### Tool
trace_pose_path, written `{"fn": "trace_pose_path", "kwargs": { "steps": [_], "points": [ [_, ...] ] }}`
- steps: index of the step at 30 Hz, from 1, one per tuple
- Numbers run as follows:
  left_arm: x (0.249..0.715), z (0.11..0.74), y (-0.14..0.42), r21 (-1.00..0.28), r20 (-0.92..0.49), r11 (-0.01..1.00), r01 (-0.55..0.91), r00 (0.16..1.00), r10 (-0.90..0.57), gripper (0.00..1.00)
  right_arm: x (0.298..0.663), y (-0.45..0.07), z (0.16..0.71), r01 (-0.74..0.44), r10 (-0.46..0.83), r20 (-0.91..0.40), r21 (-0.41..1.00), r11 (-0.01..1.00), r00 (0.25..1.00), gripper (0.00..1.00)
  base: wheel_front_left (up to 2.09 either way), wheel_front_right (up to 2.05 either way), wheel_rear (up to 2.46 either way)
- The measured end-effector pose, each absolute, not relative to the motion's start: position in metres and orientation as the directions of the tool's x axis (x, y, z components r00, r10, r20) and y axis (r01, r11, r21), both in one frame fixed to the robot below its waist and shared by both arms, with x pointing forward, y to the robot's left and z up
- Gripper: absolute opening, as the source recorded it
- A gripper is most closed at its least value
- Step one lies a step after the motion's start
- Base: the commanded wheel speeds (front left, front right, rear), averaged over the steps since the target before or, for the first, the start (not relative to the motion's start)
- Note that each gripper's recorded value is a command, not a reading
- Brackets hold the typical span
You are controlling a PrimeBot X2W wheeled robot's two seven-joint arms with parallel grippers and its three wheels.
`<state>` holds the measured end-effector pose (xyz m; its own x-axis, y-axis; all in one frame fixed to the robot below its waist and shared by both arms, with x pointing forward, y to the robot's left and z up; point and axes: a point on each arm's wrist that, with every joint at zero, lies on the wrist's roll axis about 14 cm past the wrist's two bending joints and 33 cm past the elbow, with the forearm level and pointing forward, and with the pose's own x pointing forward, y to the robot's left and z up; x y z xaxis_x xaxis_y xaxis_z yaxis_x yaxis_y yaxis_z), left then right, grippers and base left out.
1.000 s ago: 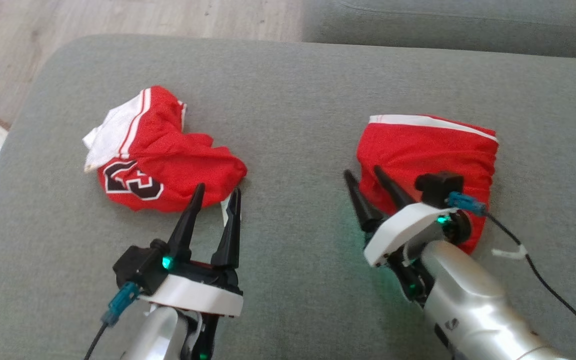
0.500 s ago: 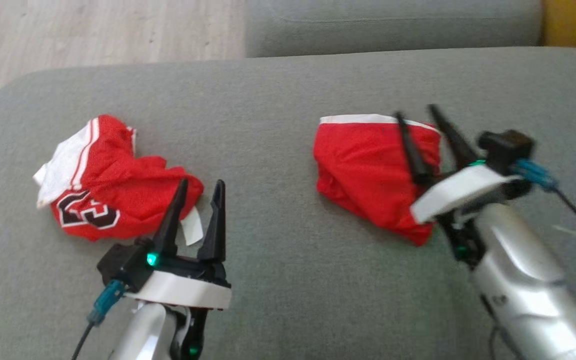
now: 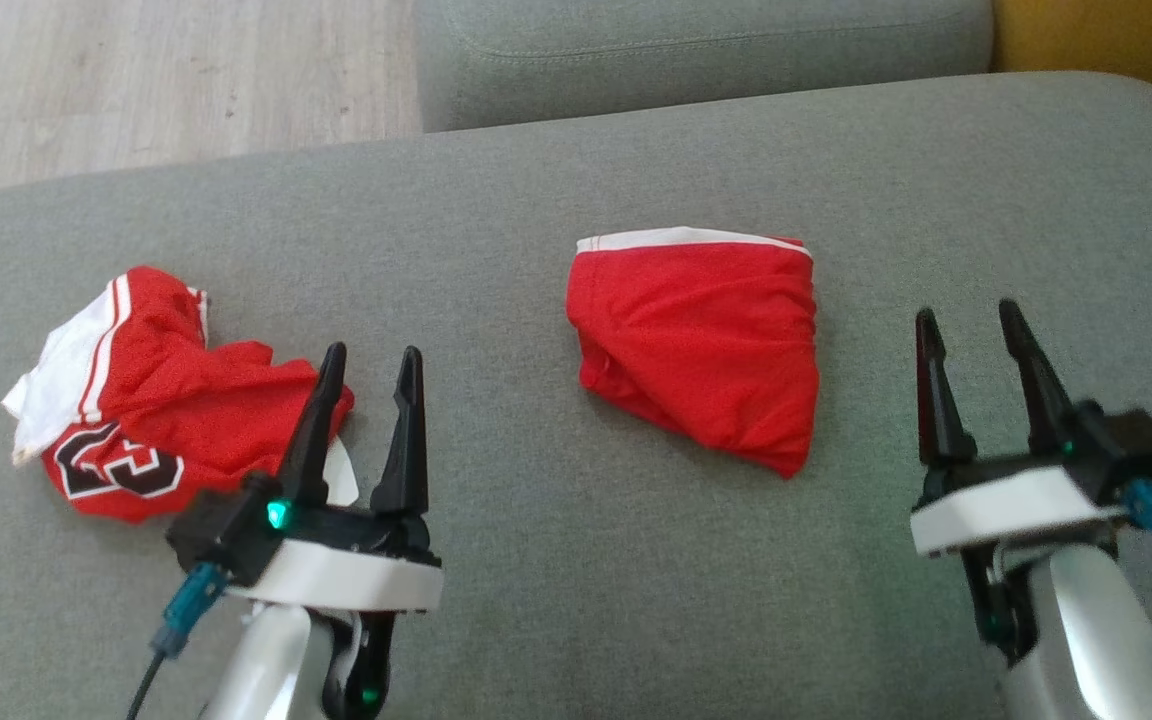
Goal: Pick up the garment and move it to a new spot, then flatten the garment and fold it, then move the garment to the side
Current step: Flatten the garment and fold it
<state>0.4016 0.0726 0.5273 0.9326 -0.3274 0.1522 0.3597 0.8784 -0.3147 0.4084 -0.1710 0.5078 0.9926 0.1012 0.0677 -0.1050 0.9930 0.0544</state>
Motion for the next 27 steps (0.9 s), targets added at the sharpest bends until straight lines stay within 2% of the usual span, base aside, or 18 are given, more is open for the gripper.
{"fn": "trace_pose_path", "kwargs": {
  "steps": [3,10,11,12,18,20,27],
  "points": [
    [0.398,0.521,0.071,-0.311,0.135,0.880,0.359,0.933,-0.333,1.00,0.397,-0.175,0.500,-0.085,0.082,0.051,0.055,0.995,0.995,1.00,0.00,0.00,0.00],
    [0.396,0.514,0.072,-0.316,0.117,0.881,0.352,0.936,-0.332,1.00,0.396,-0.173,0.501,-0.084,0.080,0.059,0.069,0.994,0.995,1.00,0.00,0.00,0.00],
    [0.396,0.514,0.072,-0.317,0.116,0.881,0.351,0.936,-0.331,1.00,0.398,-0.172,0.501,-0.085,0.081,0.060,0.075,0.994,0.995,0.47,0.00,0.00,0.00],
    [0.397,0.513,0.073,-0.318,0.115,0.882,0.349,0.937,-0.330,1.00,0.399,-0.171,0.500,-0.088,0.084,0.058,0.076,0.993,0.995,0.00,0.00,0.00,0.00],
    [0.403,0.508,0.078,-0.319,0.104,0.887,0.333,0.943,-0.316,1.00,0.426,-0.154,0.495,-0.135,0.132,0.043,0.075,0.988,0.990,0.00,0.00,0.00,0.00],
    [0.408,0.507,0.081,-0.316,0.100,0.890,0.328,0.945,-0.312,1.00,0.447,-0.141,0.485,-0.166,0.166,0.011,0.071,0.984,0.986,0.00,0.00,0.00,0.00],
    [0.413,0.497,0.096,-0.319,0.071,0.905,0.282,0.959,-0.274,1.00,0.483,-0.117,0.435,-0.207,0.216,-0.146,0.074,0.975,0.965,0.00,0.00,0.00,0.00]
  ]
}}
